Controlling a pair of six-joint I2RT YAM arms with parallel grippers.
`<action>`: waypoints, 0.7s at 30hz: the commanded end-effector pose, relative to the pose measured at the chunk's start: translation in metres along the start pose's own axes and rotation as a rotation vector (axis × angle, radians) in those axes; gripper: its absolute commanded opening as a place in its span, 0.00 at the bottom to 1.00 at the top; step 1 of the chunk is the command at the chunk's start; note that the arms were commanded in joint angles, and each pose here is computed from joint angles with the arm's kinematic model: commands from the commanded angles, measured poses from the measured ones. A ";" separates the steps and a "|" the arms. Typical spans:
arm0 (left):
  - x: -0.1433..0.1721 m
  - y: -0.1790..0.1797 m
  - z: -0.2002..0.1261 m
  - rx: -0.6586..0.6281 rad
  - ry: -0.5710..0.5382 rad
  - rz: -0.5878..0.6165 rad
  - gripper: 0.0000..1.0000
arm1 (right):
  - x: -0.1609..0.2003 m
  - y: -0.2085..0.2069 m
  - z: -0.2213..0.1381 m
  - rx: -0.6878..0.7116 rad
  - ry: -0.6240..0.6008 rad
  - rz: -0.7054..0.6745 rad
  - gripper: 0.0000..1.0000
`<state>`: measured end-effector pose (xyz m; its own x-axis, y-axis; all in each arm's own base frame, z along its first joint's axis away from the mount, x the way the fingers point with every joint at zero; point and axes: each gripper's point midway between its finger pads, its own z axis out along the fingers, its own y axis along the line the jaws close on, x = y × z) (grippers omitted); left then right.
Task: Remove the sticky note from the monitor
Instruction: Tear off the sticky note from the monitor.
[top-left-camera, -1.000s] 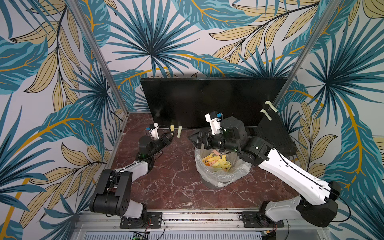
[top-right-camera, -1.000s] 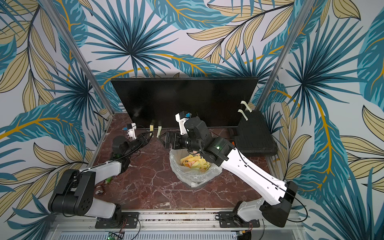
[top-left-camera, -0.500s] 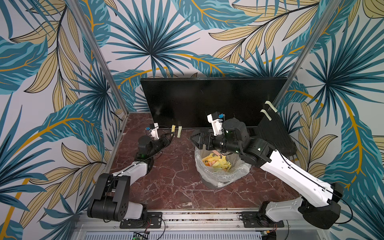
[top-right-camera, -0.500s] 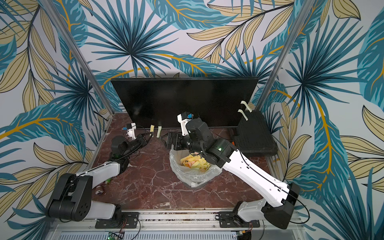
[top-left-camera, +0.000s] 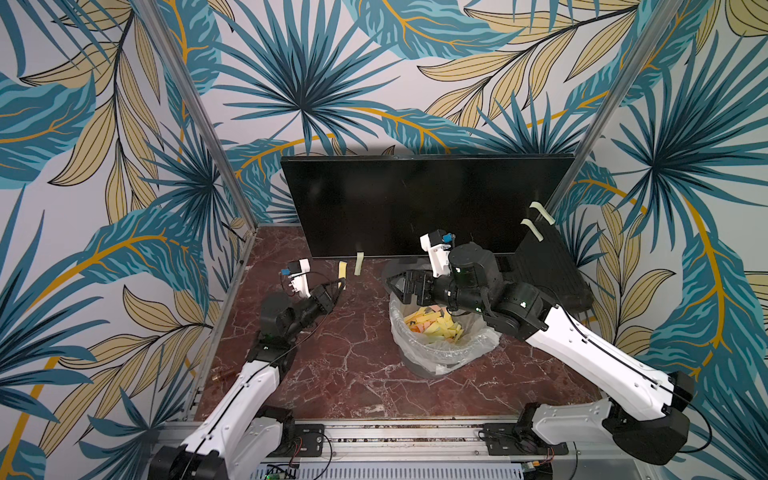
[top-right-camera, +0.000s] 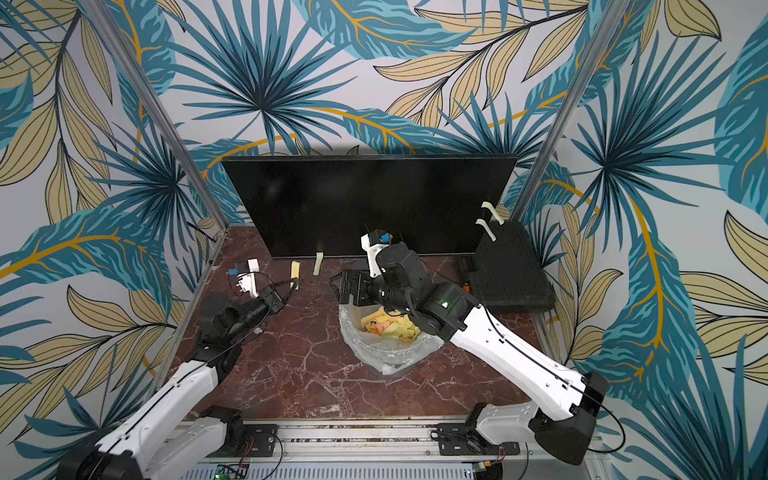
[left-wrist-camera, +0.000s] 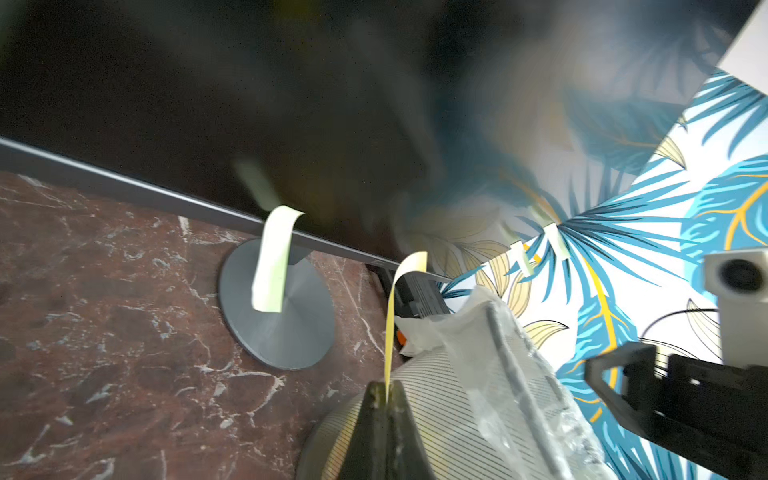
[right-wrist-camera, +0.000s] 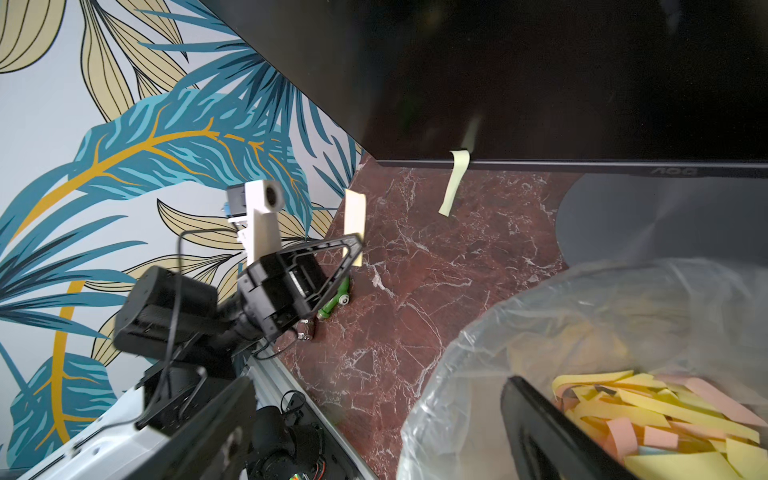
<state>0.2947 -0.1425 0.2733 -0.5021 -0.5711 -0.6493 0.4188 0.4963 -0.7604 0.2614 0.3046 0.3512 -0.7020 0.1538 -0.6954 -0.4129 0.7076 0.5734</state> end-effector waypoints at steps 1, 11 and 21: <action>0.008 -0.010 -0.016 -0.067 0.033 0.037 0.00 | 0.003 -0.009 -0.011 0.031 -0.016 -0.024 0.95; 0.014 -0.087 -0.014 0.033 0.056 0.132 0.00 | 0.008 -0.026 -0.042 0.081 -0.052 -0.020 0.95; 0.061 -0.160 0.048 0.115 0.192 0.296 0.00 | 0.016 -0.056 -0.084 0.174 -0.110 0.009 0.96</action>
<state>0.2266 -0.2744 0.3461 -0.5361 -0.3036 -0.7877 0.6205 0.4909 -0.6115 0.2266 0.2250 0.3611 -0.6254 0.2326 -0.7448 -0.3497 0.7698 0.5340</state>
